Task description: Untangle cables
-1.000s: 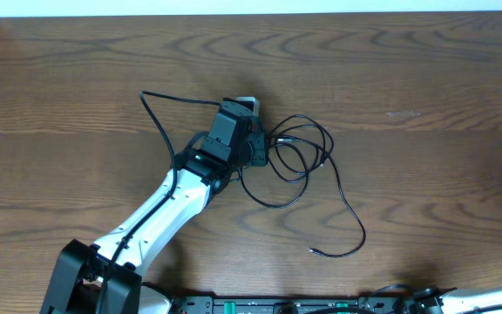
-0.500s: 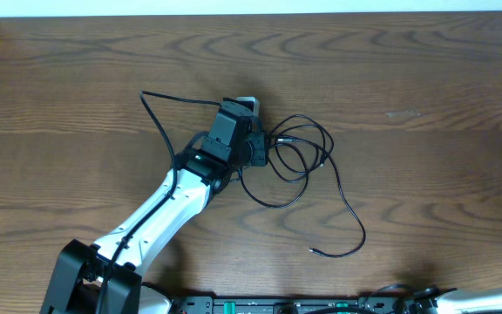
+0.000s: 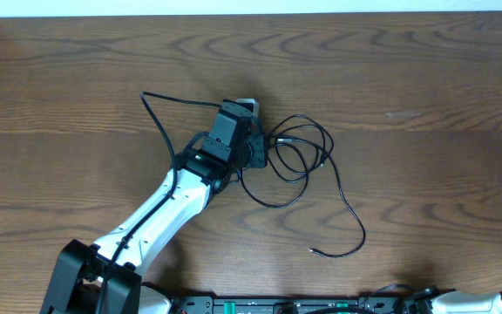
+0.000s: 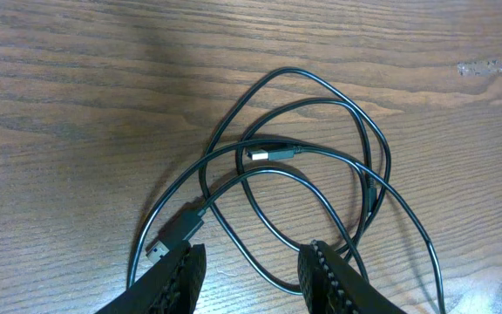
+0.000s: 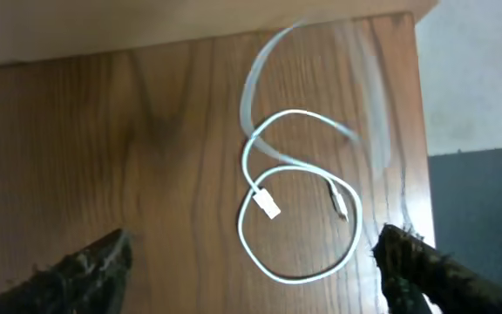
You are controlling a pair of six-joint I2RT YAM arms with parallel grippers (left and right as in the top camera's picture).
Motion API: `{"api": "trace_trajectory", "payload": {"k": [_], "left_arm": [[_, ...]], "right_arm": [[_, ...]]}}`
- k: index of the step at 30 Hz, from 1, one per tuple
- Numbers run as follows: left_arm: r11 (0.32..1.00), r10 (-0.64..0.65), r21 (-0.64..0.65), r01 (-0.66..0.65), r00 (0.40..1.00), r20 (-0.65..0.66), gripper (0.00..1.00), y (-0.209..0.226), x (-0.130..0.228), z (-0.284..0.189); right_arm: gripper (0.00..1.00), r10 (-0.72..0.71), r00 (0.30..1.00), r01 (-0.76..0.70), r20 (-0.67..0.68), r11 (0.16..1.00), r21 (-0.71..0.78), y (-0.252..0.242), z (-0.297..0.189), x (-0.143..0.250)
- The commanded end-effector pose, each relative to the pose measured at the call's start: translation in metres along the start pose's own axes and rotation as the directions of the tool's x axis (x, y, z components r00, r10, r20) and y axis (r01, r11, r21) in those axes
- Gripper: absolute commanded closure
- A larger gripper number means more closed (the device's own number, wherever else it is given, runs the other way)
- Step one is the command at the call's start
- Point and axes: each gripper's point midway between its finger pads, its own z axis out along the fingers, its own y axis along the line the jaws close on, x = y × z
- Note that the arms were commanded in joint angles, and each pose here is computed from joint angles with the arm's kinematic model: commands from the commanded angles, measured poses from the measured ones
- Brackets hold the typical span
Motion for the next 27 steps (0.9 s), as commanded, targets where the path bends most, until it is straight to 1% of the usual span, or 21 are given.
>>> {"api": "trace_trajectory", "payload": {"k": [1, 8, 12, 14, 16, 19, 21, 24, 27], "left_arm": [[1.000, 0.016, -0.001, -0.016, 1.000, 0.006, 0.60, 0.001, 0.001, -0.003], [1.000, 0.016, -0.001, -0.016, 1.000, 0.004, 0.60, 0.001, 0.001, -0.003], [1.000, 0.016, -0.001, -0.016, 1.000, 0.004, 0.60, 0.001, 0.001, -0.003], [1.000, 0.016, -0.003, -0.016, 1.000, 0.002, 0.60, 0.001, 0.002, -0.003], [0.999, 0.045, -0.005, -0.045, 0.999, 0.004, 0.58, 0.002, 0.001, -0.003], [0.998, 0.061, -0.010, -0.061, 0.998, 0.022, 0.56, 0.003, -0.003, -0.004], [0.998, 0.068, -0.006, -0.068, 0.997, 0.034, 0.55, 0.002, -0.006, -0.004], [0.997, 0.071, 0.002, -0.071, 0.996, 0.054, 0.54, 0.000, -0.011, -0.004], [0.997, 0.077, 0.009, -0.078, 0.994, 0.077, 0.52, -0.002, -0.017, -0.006]], "right_arm": [[0.13, -0.033, 0.999, 0.033, 0.012, 0.999, -0.023, 0.011, -0.003, 0.001], [0.12, -0.045, 0.999, 0.045, 0.010, 0.999, -0.023, 0.014, -0.003, 0.003], [0.09, -0.047, 0.999, 0.047, 0.000, 0.999, -0.019, 0.013, -0.003, 0.005], [0.09, -0.047, 0.999, 0.047, -0.008, 0.999, -0.019, 0.012, -0.004, 0.007], [0.09, -0.057, 0.998, 0.056, -0.023, 0.996, -0.064, 0.023, -0.007, 0.012], [0.07, -0.074, 0.997, 0.074, 0.000, 0.993, -0.096, 0.033, -0.019, 0.013], [0.06, -0.095, 0.995, 0.097, 0.021, 0.987, -0.126, 0.044, -0.028, 0.014], [0.06, -0.170, 0.984, 0.178, 0.060, 0.968, -0.177, 0.067, -0.046, 0.020], [0.02, -0.246, 0.964, 0.262, 0.096, 0.939, -0.221, 0.092, -0.065, 0.032]]}}
